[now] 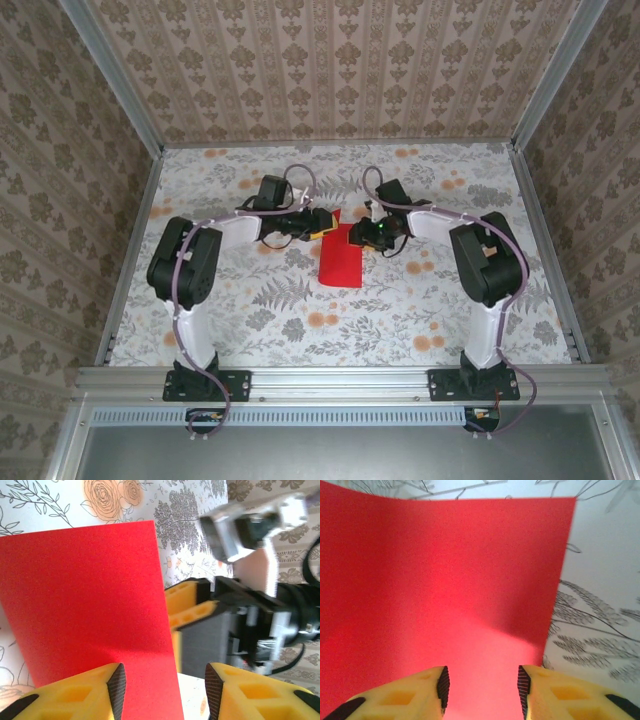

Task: Fold a paper plane with a square sheet of paper (fold left side to right side)
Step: First fold in half a square sheet of paper at the center of the table.

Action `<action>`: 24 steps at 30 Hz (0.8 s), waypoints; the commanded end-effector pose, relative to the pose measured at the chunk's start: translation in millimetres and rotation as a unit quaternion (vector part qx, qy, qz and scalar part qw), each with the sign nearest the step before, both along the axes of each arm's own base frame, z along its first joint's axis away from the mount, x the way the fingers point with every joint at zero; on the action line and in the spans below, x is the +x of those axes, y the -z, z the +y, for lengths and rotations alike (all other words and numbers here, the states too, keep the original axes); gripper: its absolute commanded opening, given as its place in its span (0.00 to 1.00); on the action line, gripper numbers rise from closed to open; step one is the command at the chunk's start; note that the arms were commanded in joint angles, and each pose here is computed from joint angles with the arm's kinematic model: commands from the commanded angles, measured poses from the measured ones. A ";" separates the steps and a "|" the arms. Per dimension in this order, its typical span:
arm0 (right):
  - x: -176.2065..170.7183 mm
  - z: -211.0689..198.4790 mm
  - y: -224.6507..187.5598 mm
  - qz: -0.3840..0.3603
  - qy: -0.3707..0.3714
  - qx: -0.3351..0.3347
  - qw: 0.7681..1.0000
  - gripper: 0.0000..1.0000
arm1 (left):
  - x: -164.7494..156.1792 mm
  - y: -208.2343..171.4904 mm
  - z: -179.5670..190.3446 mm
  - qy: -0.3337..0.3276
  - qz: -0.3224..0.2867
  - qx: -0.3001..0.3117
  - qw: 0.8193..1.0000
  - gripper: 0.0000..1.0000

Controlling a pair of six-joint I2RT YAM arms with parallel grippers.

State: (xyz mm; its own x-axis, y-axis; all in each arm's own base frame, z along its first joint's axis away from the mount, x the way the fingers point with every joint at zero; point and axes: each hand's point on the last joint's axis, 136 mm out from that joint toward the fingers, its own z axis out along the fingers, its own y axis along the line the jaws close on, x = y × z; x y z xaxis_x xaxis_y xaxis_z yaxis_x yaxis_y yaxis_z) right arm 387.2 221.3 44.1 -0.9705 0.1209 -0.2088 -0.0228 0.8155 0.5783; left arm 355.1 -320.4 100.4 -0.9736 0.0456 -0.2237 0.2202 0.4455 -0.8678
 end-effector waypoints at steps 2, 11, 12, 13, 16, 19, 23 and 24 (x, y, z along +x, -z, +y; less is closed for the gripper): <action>3.7 -7.1 -39.7 -0.042 0.022 0.025 0.999 0.48 | 1.5 -0.7 -15.9 0.006 0.003 -0.010 1.000 0.46; -3.6 30.9 -51.4 -0.009 0.038 0.150 0.988 0.48 | 3.4 13.4 -14.8 -0.004 0.012 0.009 1.000 0.26; -3.5 34.3 -49.0 -0.004 0.037 0.151 0.988 0.48 | 3.3 14.7 -14.2 -0.005 0.013 0.012 1.000 0.24; -3.7 37.3 -46.4 0.000 0.036 0.152 0.988 0.48 | 3.1 15.5 -13.8 -0.006 0.013 0.014 1.000 0.22; -4.1 42.8 -39.1 0.011 0.039 0.154 0.987 0.47 | 3.8 16.4 -13.1 -0.009 0.013 0.016 1.000 0.17; -5.5 46.8 -33.3 0.020 0.040 0.157 0.987 0.41 | 3.5 17.3 -12.7 -0.011 0.015 0.019 1.000 0.14; -7.5 45.6 -26.5 0.029 0.044 0.148 0.988 0.19 | 3.7 15.8 -11.8 -0.011 0.011 0.021 1.000 0.13; -7.1 42.6 -24.2 0.029 0.048 0.137 0.989 0.12 | 3.7 13.7 -11.0 -0.012 0.007 0.023 1.000 0.13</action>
State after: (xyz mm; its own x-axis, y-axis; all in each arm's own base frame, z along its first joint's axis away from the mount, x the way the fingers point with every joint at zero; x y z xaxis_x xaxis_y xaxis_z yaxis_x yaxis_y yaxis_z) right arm 379.7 263.8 70.7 -0.9619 0.2475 -0.1165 0.0654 0.6216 0.7806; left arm 355.2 -331.2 81.1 -0.9819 0.0304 -0.1868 0.1779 0.4843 -0.8566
